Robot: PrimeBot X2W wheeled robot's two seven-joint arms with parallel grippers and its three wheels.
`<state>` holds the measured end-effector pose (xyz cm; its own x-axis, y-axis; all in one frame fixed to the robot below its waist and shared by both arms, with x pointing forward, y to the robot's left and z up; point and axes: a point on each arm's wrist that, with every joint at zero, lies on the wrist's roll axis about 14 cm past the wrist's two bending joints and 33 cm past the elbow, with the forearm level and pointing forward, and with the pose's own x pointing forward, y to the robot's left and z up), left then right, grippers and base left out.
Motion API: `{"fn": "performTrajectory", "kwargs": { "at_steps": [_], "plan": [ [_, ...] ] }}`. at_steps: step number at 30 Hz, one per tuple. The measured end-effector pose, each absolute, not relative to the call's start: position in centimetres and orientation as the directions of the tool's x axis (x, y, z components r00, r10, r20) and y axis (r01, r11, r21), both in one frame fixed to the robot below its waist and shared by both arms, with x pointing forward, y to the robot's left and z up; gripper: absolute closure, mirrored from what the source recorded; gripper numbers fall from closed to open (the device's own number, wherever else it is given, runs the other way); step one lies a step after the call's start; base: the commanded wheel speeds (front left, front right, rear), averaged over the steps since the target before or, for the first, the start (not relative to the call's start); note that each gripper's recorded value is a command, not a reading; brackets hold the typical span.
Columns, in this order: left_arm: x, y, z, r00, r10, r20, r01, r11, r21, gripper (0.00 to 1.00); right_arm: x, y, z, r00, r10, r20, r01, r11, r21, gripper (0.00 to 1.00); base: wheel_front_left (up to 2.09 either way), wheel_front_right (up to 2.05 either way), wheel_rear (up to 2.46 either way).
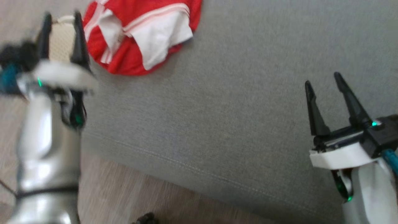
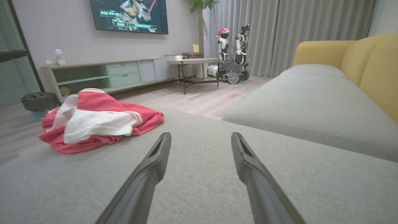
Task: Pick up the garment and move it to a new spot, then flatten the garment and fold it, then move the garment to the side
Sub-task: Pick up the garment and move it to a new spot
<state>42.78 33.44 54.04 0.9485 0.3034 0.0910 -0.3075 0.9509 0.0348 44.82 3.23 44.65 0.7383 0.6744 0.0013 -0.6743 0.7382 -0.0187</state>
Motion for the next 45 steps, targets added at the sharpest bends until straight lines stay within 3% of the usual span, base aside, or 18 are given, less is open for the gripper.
{"fn": "performTrajectory", "kwargs": {
  "at_steps": [8,16,25,26,27,37,45],
  "plan": [
    [51.5,35.6,49.6,0.932,0.317,-0.177,-0.313,0.948,0.051,0.0,47.7,1.5,41.3,0.766,0.643,-0.032,-0.643,0.766,-0.006,0.0,0.0,0.0,0.0],
    [51.6,36.5,40.4,0.786,0.329,-0.523,-0.315,0.942,0.119,0.0,48.6,-1.3,39.5,0.809,0.585,-0.061,-0.586,0.811,0.003,0.0,0.0,0.0,0.0],
    [52.5,34.6,37.2,0.752,0.257,-0.608,-0.276,0.959,0.064,0.0,49.0,-2.6,38.0,0.827,0.555,-0.092,-0.556,0.831,0.011,0.0,0.0,0.0,0.0],
    [52.5,34.6,37.2,0.757,0.256,-0.601,-0.269,0.961,0.07,0.11,49.0,-2.6,38.1,0.827,0.555,-0.089,-0.556,0.831,0.012,0.0,0.0,0.0,0.0],
    [52.6,34.6,37.5,0.766,0.256,-0.589,-0.265,0.962,0.073,1.0,49.1,-2.4,38.3,0.827,0.555,-0.083,-0.556,0.831,0.012,0.0,0.0,0.0,0.0],
    [55.2,32.8,44.7,0.925,0.203,-0.32,-0.2,0.979,0.042,1.0,48.8,-1.5,42.1,0.832,0.555,-0.013,-0.554,0.832,0.011,0.0,0.0,0.0,0.0],
    [56.0,30.7,54.2,0.992,0.104,-0.074,-0.101,0.994,0.046,1.0,47.2,-1.3,47.0,0.842,0.534,0.072,-0.536,0.844,0.008,0.0,0.0,0.0,0.0]
  ]
}}
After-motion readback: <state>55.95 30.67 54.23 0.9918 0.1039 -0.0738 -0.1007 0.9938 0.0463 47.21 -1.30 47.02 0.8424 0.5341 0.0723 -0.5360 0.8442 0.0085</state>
